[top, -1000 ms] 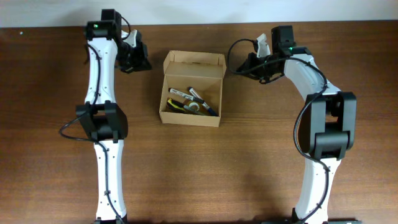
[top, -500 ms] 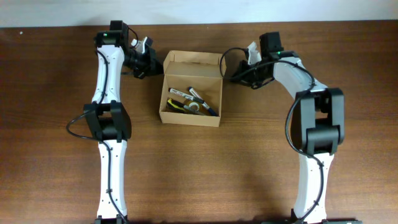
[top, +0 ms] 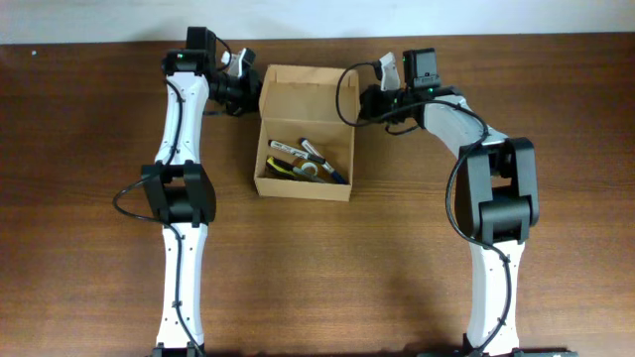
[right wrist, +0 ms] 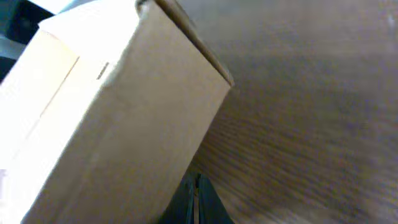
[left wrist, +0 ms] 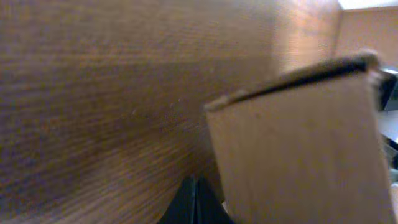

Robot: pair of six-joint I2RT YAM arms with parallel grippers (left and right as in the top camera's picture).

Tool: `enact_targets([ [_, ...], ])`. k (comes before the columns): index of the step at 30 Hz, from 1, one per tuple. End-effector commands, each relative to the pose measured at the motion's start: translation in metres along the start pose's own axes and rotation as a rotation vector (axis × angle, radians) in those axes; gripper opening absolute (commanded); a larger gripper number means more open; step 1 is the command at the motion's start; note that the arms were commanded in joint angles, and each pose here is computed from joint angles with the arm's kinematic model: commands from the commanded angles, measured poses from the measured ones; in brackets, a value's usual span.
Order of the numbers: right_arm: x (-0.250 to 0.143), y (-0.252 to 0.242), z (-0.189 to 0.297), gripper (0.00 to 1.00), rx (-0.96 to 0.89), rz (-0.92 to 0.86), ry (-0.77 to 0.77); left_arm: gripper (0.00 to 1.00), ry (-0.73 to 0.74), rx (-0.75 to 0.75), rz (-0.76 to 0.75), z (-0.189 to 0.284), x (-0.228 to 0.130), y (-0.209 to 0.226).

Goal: Pack container
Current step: 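Lift the lid flap upward with both grippers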

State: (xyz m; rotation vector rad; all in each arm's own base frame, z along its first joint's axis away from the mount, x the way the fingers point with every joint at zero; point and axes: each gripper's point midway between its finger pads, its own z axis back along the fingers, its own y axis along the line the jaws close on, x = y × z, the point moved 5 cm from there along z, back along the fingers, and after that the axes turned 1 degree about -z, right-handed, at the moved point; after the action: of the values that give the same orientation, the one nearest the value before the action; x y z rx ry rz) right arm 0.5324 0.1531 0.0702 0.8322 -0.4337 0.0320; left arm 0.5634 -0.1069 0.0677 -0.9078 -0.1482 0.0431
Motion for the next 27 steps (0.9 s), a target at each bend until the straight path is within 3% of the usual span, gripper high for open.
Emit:
enact_targets([
  [1,0.003,0.009,-0.002,0.04,0.062,0.017,-0.009,0.02,-0.019,-0.078,-0.014,0.000,0.007,-0.003],
  [13,0.028,0.025,0.020,0.04,0.113,0.069,-0.057,0.02,-0.197,-0.227,-0.231,0.049,0.045,-0.044],
  [27,0.053,0.107,0.071,0.04,-0.057,0.265,-0.010,0.02,-0.205,-0.271,-0.329,0.074,0.035,-0.093],
])
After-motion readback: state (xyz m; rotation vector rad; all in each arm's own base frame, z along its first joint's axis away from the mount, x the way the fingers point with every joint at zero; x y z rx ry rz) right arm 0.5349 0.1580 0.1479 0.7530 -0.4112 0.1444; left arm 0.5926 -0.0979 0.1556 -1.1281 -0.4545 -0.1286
